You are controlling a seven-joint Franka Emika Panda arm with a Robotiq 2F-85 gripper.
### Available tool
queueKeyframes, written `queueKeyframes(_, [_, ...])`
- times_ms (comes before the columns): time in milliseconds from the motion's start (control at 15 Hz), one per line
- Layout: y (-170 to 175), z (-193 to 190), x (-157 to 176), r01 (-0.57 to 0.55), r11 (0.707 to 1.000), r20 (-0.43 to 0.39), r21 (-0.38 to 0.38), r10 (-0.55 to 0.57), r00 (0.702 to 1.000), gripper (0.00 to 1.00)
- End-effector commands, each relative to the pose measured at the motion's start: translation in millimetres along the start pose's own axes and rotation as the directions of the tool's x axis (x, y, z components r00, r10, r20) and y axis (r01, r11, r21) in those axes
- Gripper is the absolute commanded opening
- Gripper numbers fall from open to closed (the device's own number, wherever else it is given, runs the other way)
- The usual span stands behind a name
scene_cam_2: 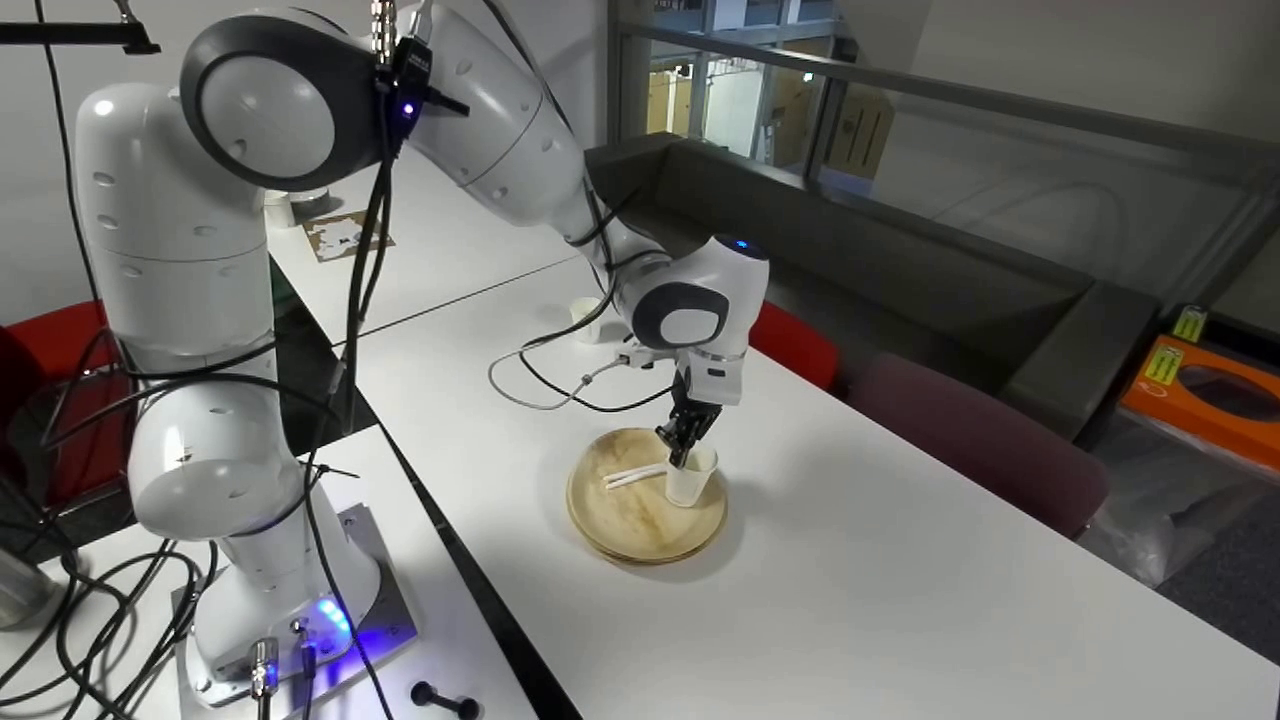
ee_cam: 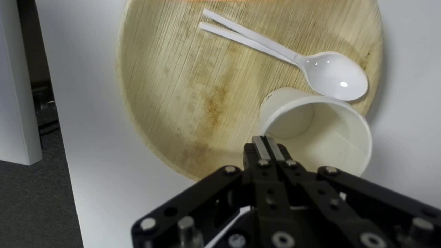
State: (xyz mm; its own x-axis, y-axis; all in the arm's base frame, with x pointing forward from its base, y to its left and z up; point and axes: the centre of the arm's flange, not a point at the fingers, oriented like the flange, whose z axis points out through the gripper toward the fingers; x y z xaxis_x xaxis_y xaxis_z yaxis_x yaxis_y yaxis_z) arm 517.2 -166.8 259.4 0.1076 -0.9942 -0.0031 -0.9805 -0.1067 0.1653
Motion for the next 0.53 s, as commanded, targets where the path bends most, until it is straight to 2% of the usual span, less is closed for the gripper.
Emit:
queueKeyframes(0, [8, -7, -3, -0.008, 1.0, -0.004, 0.013, 0.008, 1.0, 0.0])
queueKeyframes(133, [23, -18, -5, 0.022, 1.0, 0.018, 0.015, -0.022, 1.0, 0.0])
queueKeyframes(333, [48, -42, -8, 0.079, 0.994, 0.038, 0.073, -0.081, 0.996, 0.0])
queueKeyframes(400, [47, -45, -7, 0.077, 0.996, 0.038, 0.054, -0.079, 0.996, 0.0])
queueKeyframes(467, [55, -51, -7, 0.078, 0.992, 0.033, 0.104, -0.082, 0.996, 0.0])
